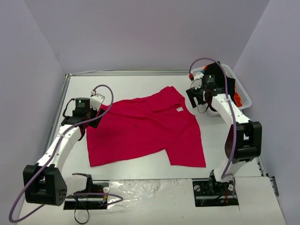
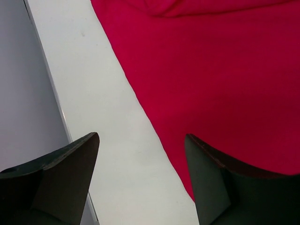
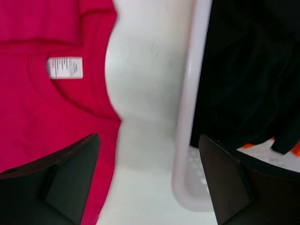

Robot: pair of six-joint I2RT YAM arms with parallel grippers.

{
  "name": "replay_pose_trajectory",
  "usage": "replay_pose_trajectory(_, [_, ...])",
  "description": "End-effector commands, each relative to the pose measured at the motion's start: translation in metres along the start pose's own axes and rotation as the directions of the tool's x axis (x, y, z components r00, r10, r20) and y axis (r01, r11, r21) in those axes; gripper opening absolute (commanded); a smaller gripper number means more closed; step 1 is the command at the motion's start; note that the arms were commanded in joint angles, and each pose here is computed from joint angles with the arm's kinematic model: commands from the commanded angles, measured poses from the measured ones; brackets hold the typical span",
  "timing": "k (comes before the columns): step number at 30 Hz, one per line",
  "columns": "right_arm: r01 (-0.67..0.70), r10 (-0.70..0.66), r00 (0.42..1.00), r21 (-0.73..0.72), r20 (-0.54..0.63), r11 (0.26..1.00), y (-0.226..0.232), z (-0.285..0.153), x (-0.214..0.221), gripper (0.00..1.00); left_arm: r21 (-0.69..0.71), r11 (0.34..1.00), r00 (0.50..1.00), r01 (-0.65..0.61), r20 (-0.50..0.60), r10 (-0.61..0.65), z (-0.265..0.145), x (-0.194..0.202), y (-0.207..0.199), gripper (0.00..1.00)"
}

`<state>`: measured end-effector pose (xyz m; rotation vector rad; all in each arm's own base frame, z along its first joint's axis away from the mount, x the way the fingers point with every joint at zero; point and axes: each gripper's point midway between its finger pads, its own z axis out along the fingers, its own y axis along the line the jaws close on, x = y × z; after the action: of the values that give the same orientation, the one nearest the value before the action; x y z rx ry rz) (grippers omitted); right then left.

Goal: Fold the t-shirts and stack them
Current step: Flatten out the tshirt

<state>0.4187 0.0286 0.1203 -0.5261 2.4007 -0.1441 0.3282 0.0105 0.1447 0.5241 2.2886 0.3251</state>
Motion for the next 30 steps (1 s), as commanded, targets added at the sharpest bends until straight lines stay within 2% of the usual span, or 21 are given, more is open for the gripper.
replay_pose_trajectory(1, [0.009,-0.014,0.997,0.065,0.076,0.998,-0.025,0.003,-0.034,0.8,-0.03,0.999,0.998,0.046,0.054,-0.044,-0.014,-0.014,0.011,0.72])
replay_pose_trajectory(10, [0.038,-0.037,0.999,-0.197,0.011,0.98,0.025,0.045,-0.028,0.47,-0.03,0.999,0.999,0.038,0.018,-0.038,-0.011,-0.002,0.009,0.72])
replay_pose_trajectory(13, [0.043,-0.045,0.999,-0.215,-0.006,0.976,0.03,0.06,-0.028,0.45,-0.027,0.999,0.999,0.047,0.026,-0.046,-0.012,-0.002,0.008,0.72])
replay_pose_trajectory(18, [0.043,-0.054,0.997,-0.186,-0.059,0.982,0.026,0.095,-0.025,0.48,-0.031,0.998,0.999,0.046,0.01,-0.046,-0.011,0.002,0.008,0.72])
replay_pose_trajectory(21, [0.021,-0.03,0.996,-0.114,-0.078,0.993,0.011,0.113,-0.028,0.64,-0.035,0.998,0.999,0.044,0.008,-0.044,-0.008,0.003,0.008,0.72])
replay_pose_trajectory(25, [0.022,-0.025,0.995,-0.036,-0.099,0.999,-0.005,0.133,-0.03,0.69,-0.025,0.999,0.999,0.04,0.009,-0.04,-0.003,0.005,0.005,0.72])
replay_pose_trajectory(30, [-0.023,0.033,0.994,0.096,-0.101,0.995,-0.047,0.149,-0.036,0.73,-0.014,1.0,1.0,0.006,-0.004,-0.006,0.0,0.01,0.003,0.72])
